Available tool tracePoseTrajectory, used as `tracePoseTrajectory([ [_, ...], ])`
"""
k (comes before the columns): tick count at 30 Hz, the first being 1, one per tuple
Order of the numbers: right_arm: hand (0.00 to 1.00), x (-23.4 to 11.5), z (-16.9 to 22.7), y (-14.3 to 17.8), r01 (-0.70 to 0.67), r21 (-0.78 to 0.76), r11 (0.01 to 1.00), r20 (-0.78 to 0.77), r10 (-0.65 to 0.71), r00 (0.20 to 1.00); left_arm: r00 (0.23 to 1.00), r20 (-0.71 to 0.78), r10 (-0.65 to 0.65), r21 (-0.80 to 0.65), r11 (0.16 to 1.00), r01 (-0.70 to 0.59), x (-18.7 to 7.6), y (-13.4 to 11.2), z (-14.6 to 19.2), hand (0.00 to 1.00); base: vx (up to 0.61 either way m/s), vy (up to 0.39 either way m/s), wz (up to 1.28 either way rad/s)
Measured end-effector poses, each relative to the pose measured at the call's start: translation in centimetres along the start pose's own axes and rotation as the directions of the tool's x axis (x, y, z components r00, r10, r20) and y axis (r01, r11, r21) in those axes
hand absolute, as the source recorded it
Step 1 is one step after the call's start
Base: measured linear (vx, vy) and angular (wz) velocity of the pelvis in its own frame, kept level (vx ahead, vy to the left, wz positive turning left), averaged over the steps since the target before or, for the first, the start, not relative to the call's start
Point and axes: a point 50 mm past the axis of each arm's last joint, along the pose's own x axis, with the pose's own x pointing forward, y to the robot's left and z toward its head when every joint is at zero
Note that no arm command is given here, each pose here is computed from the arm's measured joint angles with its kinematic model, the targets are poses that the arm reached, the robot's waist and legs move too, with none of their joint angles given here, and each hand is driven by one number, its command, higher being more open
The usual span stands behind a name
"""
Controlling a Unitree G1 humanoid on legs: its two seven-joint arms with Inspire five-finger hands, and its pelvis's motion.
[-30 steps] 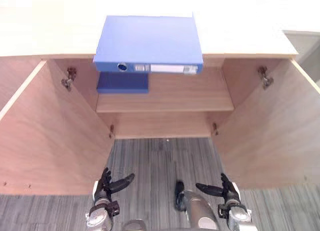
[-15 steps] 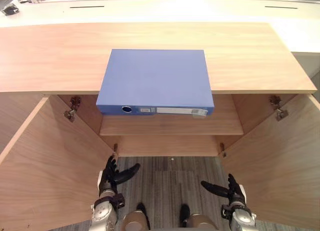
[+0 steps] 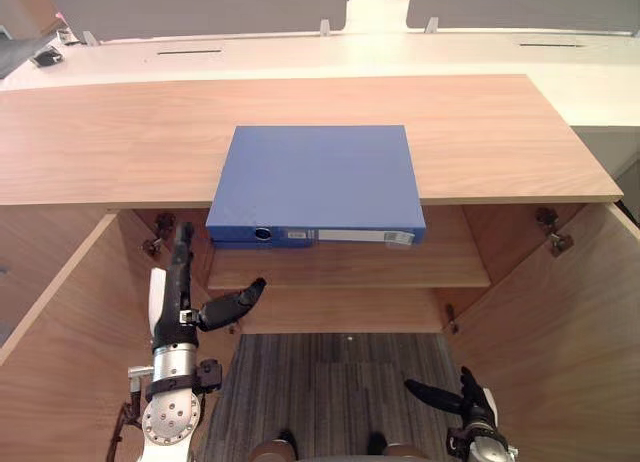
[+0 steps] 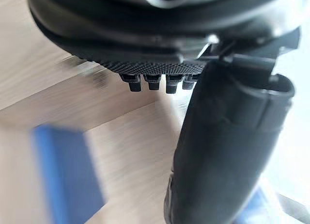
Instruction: Walk over to the cabinet, pick up the folder, carry it to the office cabinet, place the folder inside the office cabinet, then close the office cabinet door
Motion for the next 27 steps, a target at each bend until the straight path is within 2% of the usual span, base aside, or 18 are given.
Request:
tracePoseTrajectory([
  [5,1.0,-0.6,-1.3,0.3,-0.032,-0.056,0.998,-0.033,0.03,0.999,0.987,0.154,0.057,0.185,0.979,-0.085,0.4,0.5,2.3,1.0,-0.07,-0.012,0.0],
  [11,1.0,-0.8,-2.0,1.0,-0.065,-0.086,0.994,-0.056,0.06,0.997,0.963,0.265,-0.056,0.275,0.961,-0.02,1.0,-0.5,3.6,1.0,-0.01,-0.003,-0.01],
  [15,1.0,-0.8,-1.9,1.3,-0.089,-0.093,0.992,-0.053,0.085,0.995,0.927,0.349,-0.138,0.353,0.936,0.007,2.7,-2.1,4.2,1.0,0.01,0.006,-0.12],
  [16,1.0,-0.8,-1.9,1.3,-0.093,-0.093,0.991,-0.052,0.088,0.995,0.925,0.347,-0.152,0.376,0.926,0.011,3.3,-2.4,3.9,0.0,0.01,0.007,-0.15],
  [21,1.0,-0.8,-1.8,1.2,-0.102,-0.096,0.99,-0.051,0.097,0.994,0.941,0.266,-0.208,0.488,0.871,0.054,4.7,-3.0,1.7,0.0,0.03,0.009,-0.19],
  [27,1.0,-0.7,-1.6,0.8,-0.098,-0.103,0.99,-0.041,0.094,0.995,0.911,0.339,-0.234,0.552,0.834,0.009,6.5,-2.9,3.0,0.0,0.05,0.029,-0.08],
])
